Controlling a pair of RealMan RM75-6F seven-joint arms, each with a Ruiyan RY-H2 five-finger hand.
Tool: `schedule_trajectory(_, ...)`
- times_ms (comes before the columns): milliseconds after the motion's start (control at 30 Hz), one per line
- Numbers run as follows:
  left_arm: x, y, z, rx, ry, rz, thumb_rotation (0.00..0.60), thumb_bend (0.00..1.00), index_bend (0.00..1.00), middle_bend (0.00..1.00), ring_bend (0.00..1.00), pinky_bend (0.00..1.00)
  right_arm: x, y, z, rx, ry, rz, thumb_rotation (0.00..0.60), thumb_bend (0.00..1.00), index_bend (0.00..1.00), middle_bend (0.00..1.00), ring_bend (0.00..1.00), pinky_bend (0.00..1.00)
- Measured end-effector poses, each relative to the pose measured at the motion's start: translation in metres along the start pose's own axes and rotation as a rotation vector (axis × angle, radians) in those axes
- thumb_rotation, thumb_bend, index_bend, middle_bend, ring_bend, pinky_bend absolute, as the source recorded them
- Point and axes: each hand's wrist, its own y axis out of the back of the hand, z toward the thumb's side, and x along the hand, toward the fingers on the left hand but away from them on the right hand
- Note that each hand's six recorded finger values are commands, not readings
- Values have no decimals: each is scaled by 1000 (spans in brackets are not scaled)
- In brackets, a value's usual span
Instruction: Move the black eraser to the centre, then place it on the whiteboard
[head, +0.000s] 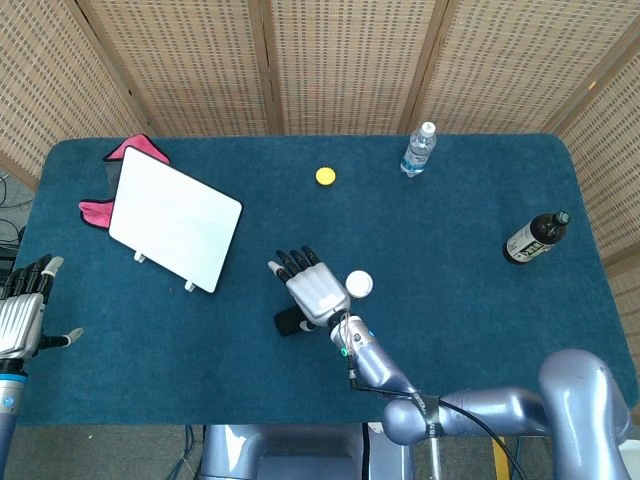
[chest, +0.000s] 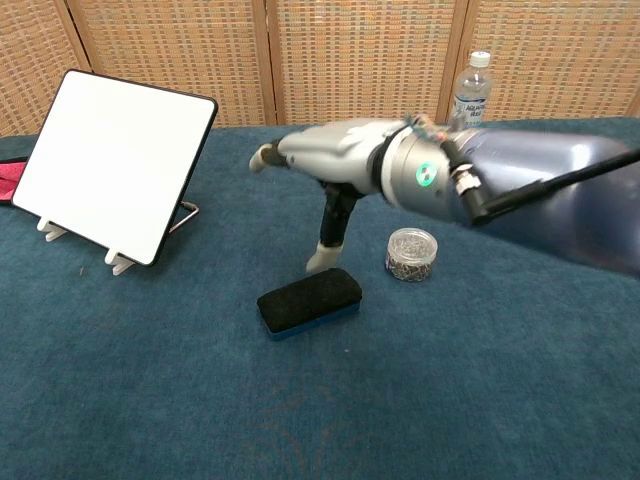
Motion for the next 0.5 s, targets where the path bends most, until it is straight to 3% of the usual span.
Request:
schedule_trajectory(167, 4, 3, 6, 14, -48, 19, 600, 20, 0, 0, 0, 0, 25, 28, -43, 24, -16, -133, 600, 0, 0, 0, 0, 36)
schedule_trajectory(333, 13, 6, 16, 61, -140, 52, 600, 26, 0, 0, 0, 0, 66, 37, -103, 8, -54, -262, 600, 0, 0, 0, 0, 35)
schedule_trajectory(500, 18, 4, 36, 31, -228, 50, 600, 34, 0, 0, 0, 0, 122, 29, -190, -7, -189, -393, 600, 0, 0, 0, 0, 36)
